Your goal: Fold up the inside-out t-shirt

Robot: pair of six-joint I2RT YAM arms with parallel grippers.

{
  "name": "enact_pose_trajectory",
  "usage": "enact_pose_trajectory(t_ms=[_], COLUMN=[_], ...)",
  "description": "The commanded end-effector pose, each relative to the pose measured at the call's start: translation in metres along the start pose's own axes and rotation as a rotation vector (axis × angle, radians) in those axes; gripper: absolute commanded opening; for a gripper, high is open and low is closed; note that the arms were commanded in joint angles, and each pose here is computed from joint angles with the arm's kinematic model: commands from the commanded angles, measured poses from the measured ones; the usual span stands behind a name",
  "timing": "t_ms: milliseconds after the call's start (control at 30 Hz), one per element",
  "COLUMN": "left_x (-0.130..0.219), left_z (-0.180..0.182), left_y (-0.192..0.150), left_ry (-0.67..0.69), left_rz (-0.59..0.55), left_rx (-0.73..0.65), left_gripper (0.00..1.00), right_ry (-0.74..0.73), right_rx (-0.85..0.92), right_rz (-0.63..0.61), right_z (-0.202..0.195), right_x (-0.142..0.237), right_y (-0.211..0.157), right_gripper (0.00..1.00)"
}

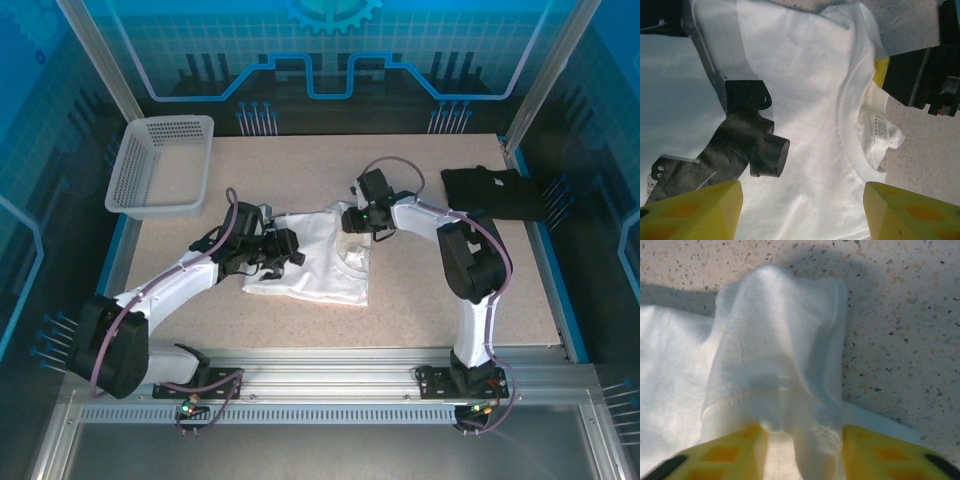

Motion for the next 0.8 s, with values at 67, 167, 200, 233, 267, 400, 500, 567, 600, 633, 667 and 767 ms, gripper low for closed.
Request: enact_pose_trajectory(t_ms=[67,167,200,233,267,400,500,567,600,633,667,767], left_x=[-0.011,-0.018,-0.020,-0.022,-0.023,-0.024,-0.024,-0.024,-0.024,-0.024,-0.024,-0.019], left_z=[0.009,0.013,0.014,0.016,0.018,0.020,0.018,0.017,0.017,0.016,0.014,0.005], left_y=[-0.013,-0.019,-0.021,-0.023,-0.026,-0.028,-0.027,-0.027,-0.027,-0.026,-0.025,-0.022], left_ry=[0.024,0.027,0.034,0.041,0.050,0.056,0.045,0.037,0.033,0.024,0.011,-0.034], left_rz=[0.061,0.096,0.107,0.114,0.122,0.128,0.130,0.137,0.142,0.143,0.143,0.126], left_rx=[-0.009,-0.004,-0.002,-0.001,-0.003,-0.004,-0.010,-0.017,-0.020,-0.022,-0.026,-0.045], left_gripper=[0.66,0.66,0.66,0.66,0.66,0.66,0.66,0.66,0.66,0.66,0.66,0.66], right_ry=[-0.013,0.030,0.057,0.086,0.119,0.249,0.337,0.358,0.343,0.326,0.315,0.277], right_rx=[0.036,0.026,0.014,0.002,-0.012,-0.093,-0.188,-0.239,-0.259,-0.274,-0.290,-0.324], right_rz=[-0.014,-0.012,-0.007,-0.002,0.005,0.064,0.136,0.177,0.192,0.207,0.227,0.267], right_z=[0.002,0.001,0.000,-0.001,-0.002,-0.009,-0.019,-0.028,-0.034,-0.040,-0.045,-0.061], right_x=[0.015,0.032,0.039,0.045,0.052,0.073,0.076,0.071,0.066,0.061,0.053,0.026], right_y=[0.002,0.002,0.002,0.002,0.001,-0.002,-0.002,-0.003,-0.003,-0.003,-0.003,-0.003], right_gripper=[0.22,0.09,0.05,0.03,0.01,0.00,0.00,0.01,0.02,0.03,0.04,0.10])
Point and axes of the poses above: each hand's point on the last joint's axis, 136 mm out from that joint toward the fingers, its own x axis back along the fingers, its own z axis along the line the jaws close on, y = z × x, the point moved 9 cm from there along x, back along the fingers, and after that the axes turned 15 degrees about -x, right-handed, at the moved point
